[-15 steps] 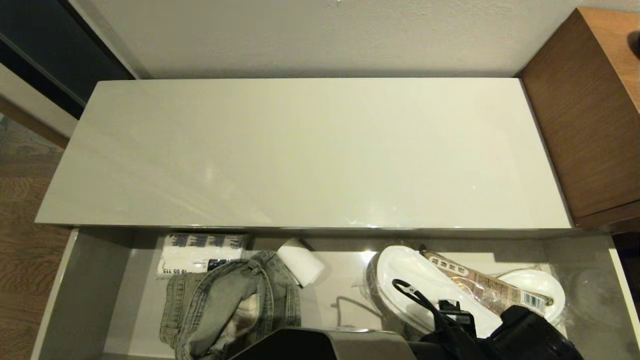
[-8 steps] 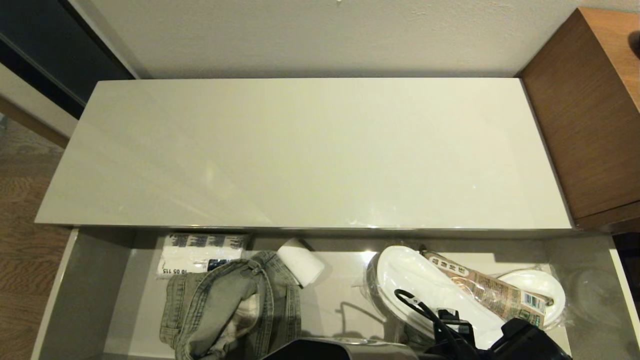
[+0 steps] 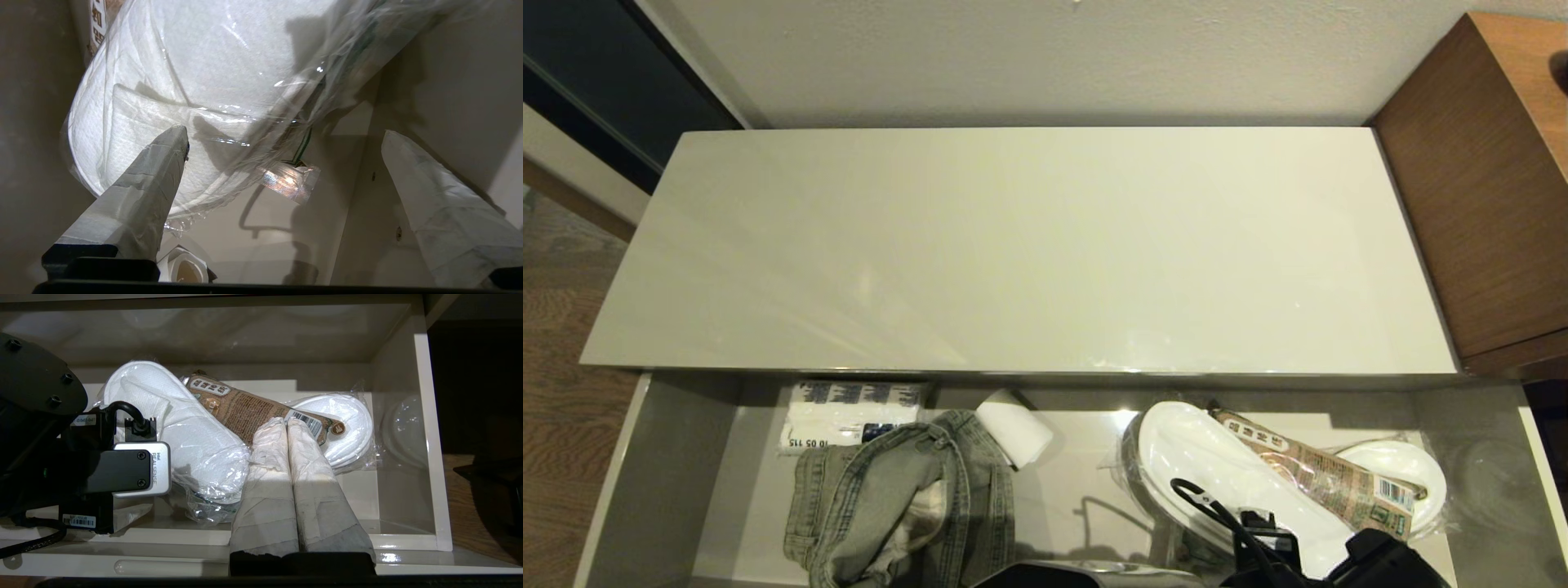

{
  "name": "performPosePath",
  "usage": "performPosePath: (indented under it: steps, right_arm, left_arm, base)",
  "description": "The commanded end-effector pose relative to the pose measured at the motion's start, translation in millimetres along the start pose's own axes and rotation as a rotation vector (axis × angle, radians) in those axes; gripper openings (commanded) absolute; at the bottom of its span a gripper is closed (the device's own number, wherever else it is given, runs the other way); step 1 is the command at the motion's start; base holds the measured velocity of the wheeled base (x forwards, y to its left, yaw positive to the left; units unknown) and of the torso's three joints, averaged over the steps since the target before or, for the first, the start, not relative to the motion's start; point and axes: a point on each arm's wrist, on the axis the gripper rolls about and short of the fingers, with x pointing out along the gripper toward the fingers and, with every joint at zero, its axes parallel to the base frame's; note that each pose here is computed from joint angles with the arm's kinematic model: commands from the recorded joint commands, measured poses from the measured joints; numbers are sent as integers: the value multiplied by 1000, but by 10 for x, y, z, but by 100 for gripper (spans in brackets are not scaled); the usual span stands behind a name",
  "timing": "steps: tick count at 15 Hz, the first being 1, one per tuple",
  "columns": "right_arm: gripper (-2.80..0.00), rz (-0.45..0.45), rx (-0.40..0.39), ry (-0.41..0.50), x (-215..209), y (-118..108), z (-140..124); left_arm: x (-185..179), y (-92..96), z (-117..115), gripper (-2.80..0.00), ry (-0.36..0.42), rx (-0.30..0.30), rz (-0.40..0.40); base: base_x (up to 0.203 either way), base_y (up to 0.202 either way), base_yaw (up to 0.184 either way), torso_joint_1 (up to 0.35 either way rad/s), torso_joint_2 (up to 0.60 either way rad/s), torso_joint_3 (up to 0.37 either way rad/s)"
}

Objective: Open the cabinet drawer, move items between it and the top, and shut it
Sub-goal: Take out the disposable slippers from the drawer

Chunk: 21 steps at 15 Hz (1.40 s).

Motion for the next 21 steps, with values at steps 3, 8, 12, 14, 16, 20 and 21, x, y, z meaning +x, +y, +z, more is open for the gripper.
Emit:
performPosePath:
  steps: [3,8,12,14,16,20,21]
  right_arm:
    - [-280,0,0,-21,-15,0,-9]
    - [-280,0,0,-21,-15,0,-9]
    - [-280,0,0,-21,-15,0,-9]
    - [-280,0,0,-21,-15,0,-9]
    - [-280,0,0,-21,-15,0,-9]
    - [-280,0,0,-21,-15,0,-9]
    - [-280,0,0,-21,-15,0,-9]
  left_arm:
    - [-3,3,2,0,5,-2,10]
    - [52,7,-52,0,83,-6,86]
    - [75,32,-73,0,94,-11,94]
    - [94,42,-91,0,106,-23,102]
    - [104,31,-114,0,120,-18,108]
    - [116,56,-131,0,127,-22,112]
    - [138,66,-155,0,139,-23,113]
  base:
    - [0,0,0,0,0,0]
    - [0,0,0,0,0,0]
    - [0,0,0,0,0,0]
    - [0,0,0,0,0,0]
    - [0,0,0,0,0,0]
    - [0,0,0,0,0,0]
    - [0,0,0,0,0,0]
